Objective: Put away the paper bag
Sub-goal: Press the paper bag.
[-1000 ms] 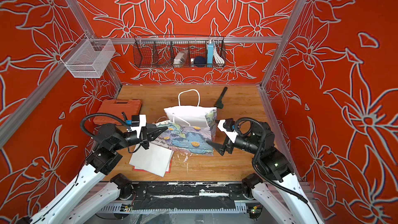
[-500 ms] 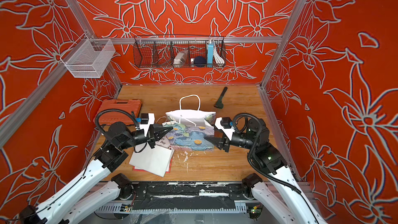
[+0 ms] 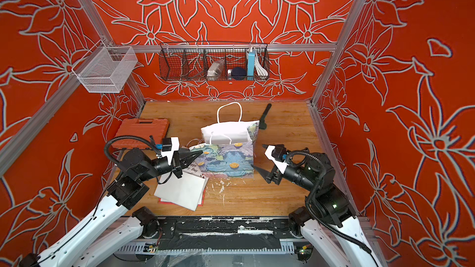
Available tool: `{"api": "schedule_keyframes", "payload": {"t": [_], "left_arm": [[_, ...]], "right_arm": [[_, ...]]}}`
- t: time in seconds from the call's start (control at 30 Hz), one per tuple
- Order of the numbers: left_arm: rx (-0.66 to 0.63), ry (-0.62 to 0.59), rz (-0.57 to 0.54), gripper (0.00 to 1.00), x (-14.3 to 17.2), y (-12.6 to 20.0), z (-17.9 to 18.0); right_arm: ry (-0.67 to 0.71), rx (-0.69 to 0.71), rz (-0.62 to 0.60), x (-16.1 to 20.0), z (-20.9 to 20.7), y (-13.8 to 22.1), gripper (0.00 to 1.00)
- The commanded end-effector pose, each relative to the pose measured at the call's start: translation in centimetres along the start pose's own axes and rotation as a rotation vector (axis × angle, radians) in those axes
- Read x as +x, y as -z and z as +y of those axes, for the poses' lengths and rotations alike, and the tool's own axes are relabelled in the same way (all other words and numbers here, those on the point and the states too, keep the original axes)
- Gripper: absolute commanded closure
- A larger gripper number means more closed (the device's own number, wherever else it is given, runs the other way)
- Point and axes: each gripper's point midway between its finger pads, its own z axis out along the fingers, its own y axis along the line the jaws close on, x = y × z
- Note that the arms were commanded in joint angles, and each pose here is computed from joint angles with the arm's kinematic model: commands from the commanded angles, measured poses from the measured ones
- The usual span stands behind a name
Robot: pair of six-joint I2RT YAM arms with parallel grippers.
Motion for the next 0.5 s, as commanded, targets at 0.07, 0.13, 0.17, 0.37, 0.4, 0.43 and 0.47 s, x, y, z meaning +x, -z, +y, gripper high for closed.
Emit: {"api": "schedule_keyframes", "payload": {"t": [0.07,0.13,0.17,0.37,0.4,0.43,0.47], "left_arm": [[0.042,-0.062,-0.024,1.0,-0.5,0.9,-1.5],[0.069,-0.075,-0.026,1.0,-0.5,1.1,-2.1],[0.083,-0.083,-0.033,1.0,-0.6,1.2,-2.4],[0.139,-0.092,-0.05,1.0,-0.6,1.5,-3.5],[0.147,-0.09,-0.048,1.0,-0.5,1.4,-3.6],[0.152,-0.089,-0.046,1.0,-0.4,1.4,-3.7],[0.155,-0.09,-0.047,1.0,-0.4,1.4,-3.7]], "right_arm": [[0.049,0.008,0.048,-0.1,0.0,0.7,0.11],[0.032,-0.066,0.019,-1.0,1.0,0.6,0.07],[0.028,-0.098,0.001,-1.5,1.4,0.5,0.05],[0.058,-0.174,-0.07,-4.1,2.4,0.8,0.02],[0.064,-0.192,-0.076,-4.3,2.6,0.9,0.02],[0.07,-0.206,-0.078,-4.5,2.9,1.0,0.02],[0.077,-0.213,-0.077,-4.7,3.0,1.1,0.02]]}}
